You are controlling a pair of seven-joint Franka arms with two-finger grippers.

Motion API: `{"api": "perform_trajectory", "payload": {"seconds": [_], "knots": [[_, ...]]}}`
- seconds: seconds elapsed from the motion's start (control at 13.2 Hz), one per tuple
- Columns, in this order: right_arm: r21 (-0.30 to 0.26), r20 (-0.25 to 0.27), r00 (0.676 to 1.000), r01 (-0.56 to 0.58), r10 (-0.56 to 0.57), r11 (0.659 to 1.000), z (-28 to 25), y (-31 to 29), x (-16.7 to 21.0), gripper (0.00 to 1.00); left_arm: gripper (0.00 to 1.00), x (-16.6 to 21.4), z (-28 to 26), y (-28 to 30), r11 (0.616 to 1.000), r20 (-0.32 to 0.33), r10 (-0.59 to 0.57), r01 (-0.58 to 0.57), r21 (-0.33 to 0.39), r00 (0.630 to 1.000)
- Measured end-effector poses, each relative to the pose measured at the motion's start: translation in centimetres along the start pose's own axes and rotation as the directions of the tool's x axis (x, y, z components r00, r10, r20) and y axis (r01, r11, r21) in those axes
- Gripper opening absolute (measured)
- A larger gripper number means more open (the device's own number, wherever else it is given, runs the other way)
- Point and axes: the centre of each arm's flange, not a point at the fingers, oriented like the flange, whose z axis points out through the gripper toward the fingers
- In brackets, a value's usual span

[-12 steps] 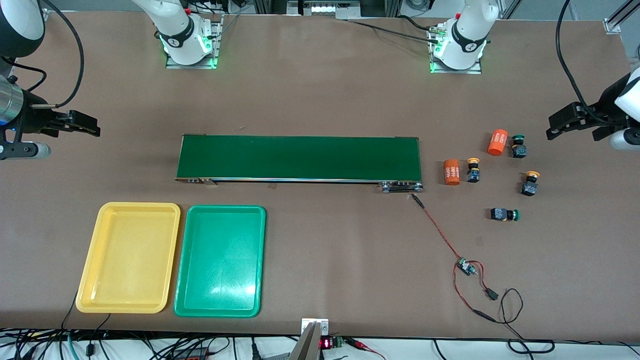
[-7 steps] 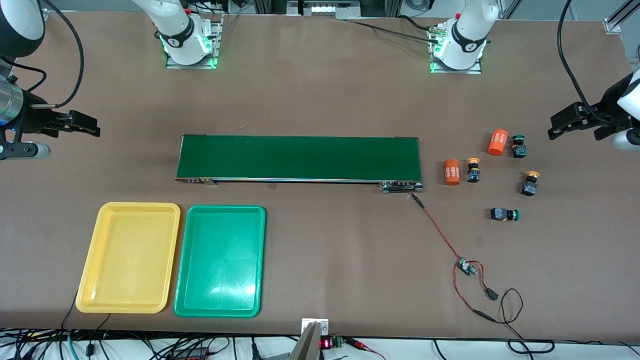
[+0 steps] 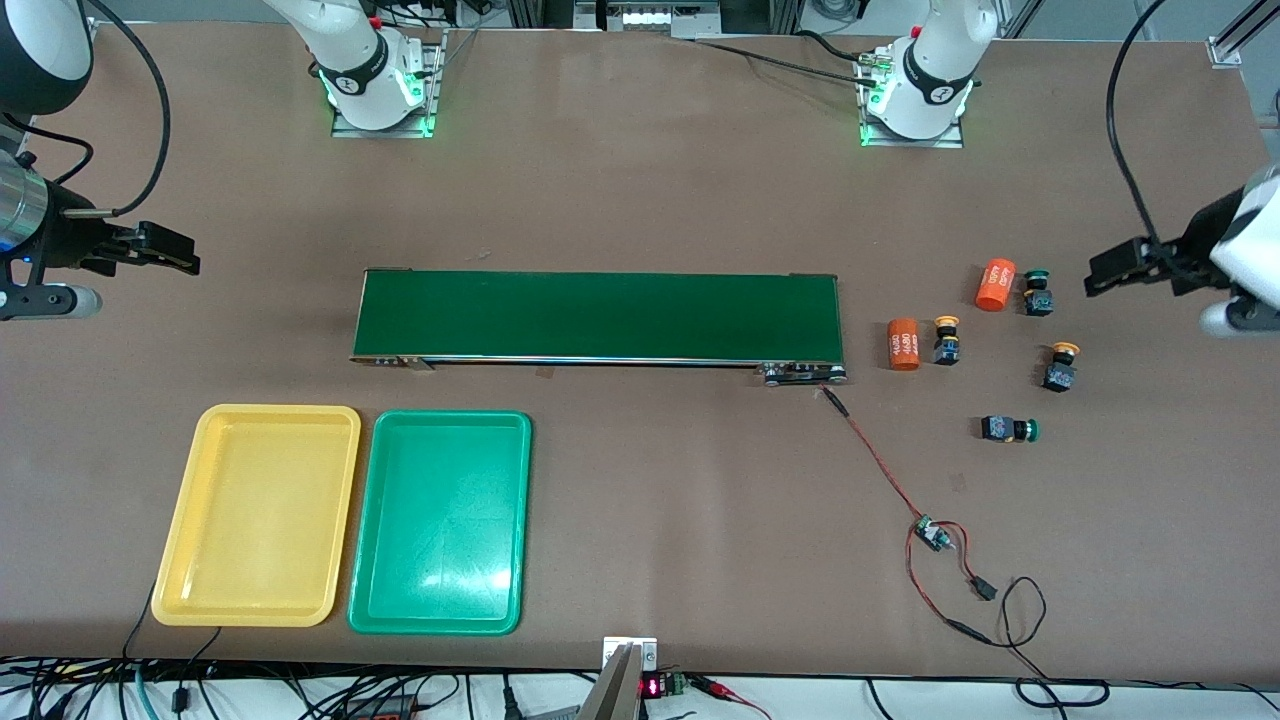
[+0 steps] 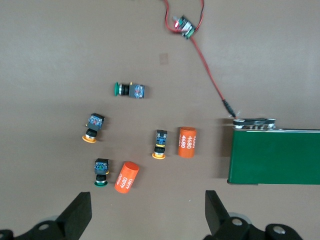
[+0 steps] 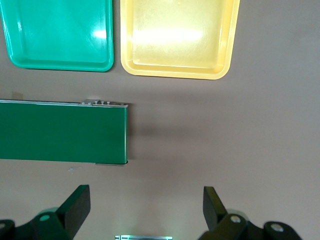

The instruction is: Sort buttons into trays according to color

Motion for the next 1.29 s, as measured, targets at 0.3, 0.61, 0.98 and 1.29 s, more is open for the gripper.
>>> {"api": "perform_trajectory", "payload": {"seconds": [0.3, 0.61, 0.98, 1.29], "knots": [[-0.049, -0.035, 0.999, 0.029, -0.031, 0.998, -0.7, -1.4, 0.4, 1.0, 1.0, 3.9, 7.6, -0.9, 1.0, 0.106, -0.013, 0.013, -0.006, 0.994], [-0.05, -0.047, 0.998, 0.029, -0.032, 0.998, -1.3, -1.4, 0.5, 1.0, 1.0, 5.3, 10.6, -0.1, 1.0, 0.136, 0.002, -0.001, -0.009, 0.991], [-0.049, -0.047, 0.999, 0.023, -0.026, 0.999, -1.3, -1.1, 0.5, 1.0, 1.0, 6.2, 14.3, 2.1, 0.999, 0.185, 0.038, -0.036, -0.009, 0.982], [-0.049, -0.048, 0.999, 0.022, -0.024, 0.999, -1.3, -1.0, 0.5, 1.0, 1.0, 6.2, 17.5, 4.4, 0.998, 0.201, 0.07, -0.07, -0.006, 0.977]]}}
